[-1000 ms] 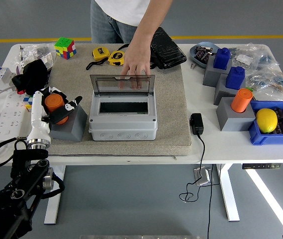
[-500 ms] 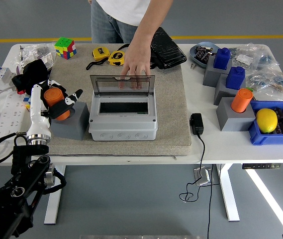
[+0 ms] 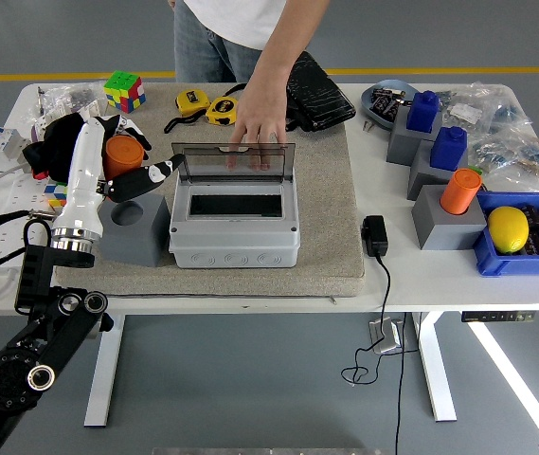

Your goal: Fetch the battery,place it into the box,close the lid of the box

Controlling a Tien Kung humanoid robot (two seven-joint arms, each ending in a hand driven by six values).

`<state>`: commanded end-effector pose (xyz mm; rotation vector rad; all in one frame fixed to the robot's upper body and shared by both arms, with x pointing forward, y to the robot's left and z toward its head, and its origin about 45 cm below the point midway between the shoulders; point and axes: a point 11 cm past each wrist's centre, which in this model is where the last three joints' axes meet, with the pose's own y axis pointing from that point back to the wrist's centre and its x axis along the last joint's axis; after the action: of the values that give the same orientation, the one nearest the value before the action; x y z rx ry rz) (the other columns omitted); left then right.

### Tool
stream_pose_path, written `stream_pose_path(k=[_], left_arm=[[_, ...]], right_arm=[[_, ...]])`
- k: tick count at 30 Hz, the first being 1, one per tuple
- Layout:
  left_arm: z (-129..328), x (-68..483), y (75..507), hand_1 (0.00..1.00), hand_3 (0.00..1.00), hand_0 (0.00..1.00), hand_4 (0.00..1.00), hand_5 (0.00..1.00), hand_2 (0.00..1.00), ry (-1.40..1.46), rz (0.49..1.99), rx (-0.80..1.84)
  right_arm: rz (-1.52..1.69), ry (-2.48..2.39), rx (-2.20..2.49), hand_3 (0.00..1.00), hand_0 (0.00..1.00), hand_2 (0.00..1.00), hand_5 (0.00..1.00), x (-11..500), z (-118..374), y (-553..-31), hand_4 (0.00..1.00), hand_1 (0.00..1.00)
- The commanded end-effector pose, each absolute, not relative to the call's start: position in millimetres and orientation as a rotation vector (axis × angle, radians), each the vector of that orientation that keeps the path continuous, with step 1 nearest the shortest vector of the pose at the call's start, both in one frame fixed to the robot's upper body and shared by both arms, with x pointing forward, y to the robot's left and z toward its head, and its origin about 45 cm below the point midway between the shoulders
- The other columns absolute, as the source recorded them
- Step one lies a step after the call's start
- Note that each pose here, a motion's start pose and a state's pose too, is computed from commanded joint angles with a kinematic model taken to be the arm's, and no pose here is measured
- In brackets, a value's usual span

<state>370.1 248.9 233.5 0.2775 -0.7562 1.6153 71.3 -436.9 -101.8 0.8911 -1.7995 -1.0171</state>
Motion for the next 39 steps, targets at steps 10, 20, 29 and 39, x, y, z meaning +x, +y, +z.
stream_pose_path(k=[10,20,29,39], left_arm=[[255,370,216,0.019,0.062,0.021,0.829,0.067,0.063,-1.109,1.396,0.542],[241,368,181,0.018,0.063,0.021,0.822,0.057,0.062,-1.221,1.166,0.667],[219,356,146,0.017,0.062,0.021,0.822,0.06,0.062,-1.24,1.018,0.662],[216,360,125,0.016,0.062,0.02,0.819,0.058,0.062,-1.253,0.978,0.65]], right_arm=[[-1.013,-1.809,0.883,0.793,0.816,0.751,0.998,74,-100,-441,0.998,0.77],[-1.008,-1.812,0.882,0.793,0.816,0.751,0.998,76,-99,-443,0.998,0.77],[-1.001,-1.813,0.874,0.793,0.816,0.751,0.998,78,-97,-446,0.998,0.77],[-0.997,-1.814,0.879,0.793,0.817,0.752,0.998,81,-97,-445,0.998,0.77]])
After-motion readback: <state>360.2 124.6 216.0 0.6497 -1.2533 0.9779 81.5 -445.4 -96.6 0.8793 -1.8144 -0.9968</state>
